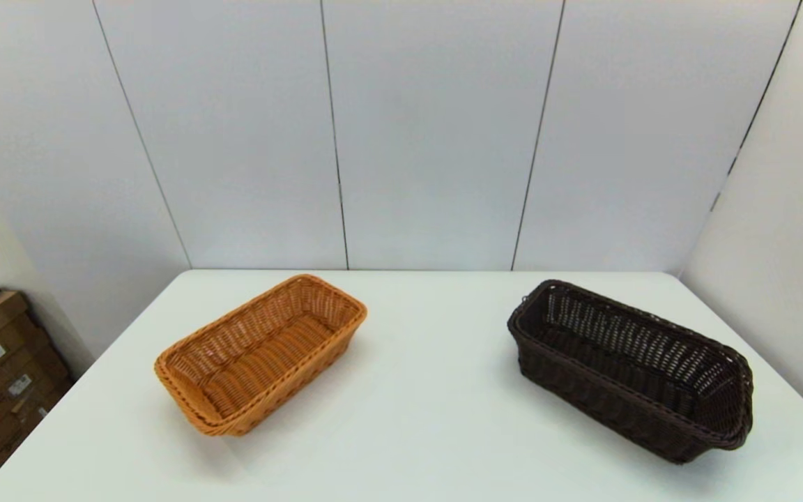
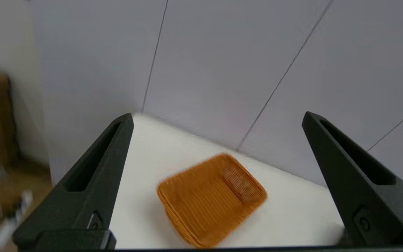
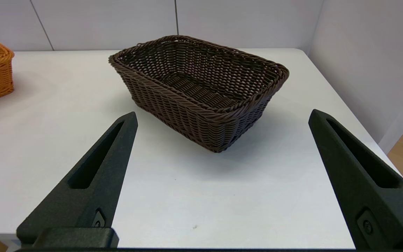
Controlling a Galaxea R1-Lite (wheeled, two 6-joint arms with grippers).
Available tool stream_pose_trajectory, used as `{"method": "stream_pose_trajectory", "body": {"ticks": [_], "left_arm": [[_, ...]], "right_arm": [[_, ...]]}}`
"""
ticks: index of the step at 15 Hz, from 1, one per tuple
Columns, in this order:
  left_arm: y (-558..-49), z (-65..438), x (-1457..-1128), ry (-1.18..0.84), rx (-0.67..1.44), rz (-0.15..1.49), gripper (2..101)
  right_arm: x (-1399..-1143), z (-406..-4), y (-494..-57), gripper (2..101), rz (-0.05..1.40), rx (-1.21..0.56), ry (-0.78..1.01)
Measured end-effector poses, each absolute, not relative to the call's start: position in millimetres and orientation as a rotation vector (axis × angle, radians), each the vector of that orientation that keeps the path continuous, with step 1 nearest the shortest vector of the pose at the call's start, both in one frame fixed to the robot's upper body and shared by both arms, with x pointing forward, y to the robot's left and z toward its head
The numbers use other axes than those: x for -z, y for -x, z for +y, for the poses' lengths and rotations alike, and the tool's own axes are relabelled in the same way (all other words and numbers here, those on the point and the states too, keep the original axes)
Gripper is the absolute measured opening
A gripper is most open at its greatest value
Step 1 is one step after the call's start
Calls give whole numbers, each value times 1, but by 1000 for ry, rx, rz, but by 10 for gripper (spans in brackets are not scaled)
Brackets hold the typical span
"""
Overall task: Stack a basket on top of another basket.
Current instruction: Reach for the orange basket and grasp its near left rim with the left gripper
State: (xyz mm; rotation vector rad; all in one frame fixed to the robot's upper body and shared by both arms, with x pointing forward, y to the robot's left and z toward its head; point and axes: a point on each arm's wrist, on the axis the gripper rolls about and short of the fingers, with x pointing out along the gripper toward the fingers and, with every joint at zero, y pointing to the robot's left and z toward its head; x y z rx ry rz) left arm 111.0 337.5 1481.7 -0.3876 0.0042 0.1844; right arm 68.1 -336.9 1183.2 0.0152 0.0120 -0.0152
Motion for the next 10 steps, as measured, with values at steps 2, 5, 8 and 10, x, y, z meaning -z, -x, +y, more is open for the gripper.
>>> {"method": "stream_pose_trajectory", "body": {"ticks": [2, 5, 8, 10], "left_arm": [[-161, 337, -1492, 484, -248, 221, 978], [-234, 335, -1469, 600, -395, 574, 978], [-291, 331, -1435, 674, -449, 847, 978], [-317, 328, -1413, 714, -430, 1006, 978]], "right_arm": [[-1183, -337, -68, 971, 12, 15, -15], [-1183, -337, -68, 971, 12, 16, -15], [-1183, -337, -68, 971, 12, 15, -15], [-1183, -337, -68, 971, 12, 16, -15]]}}
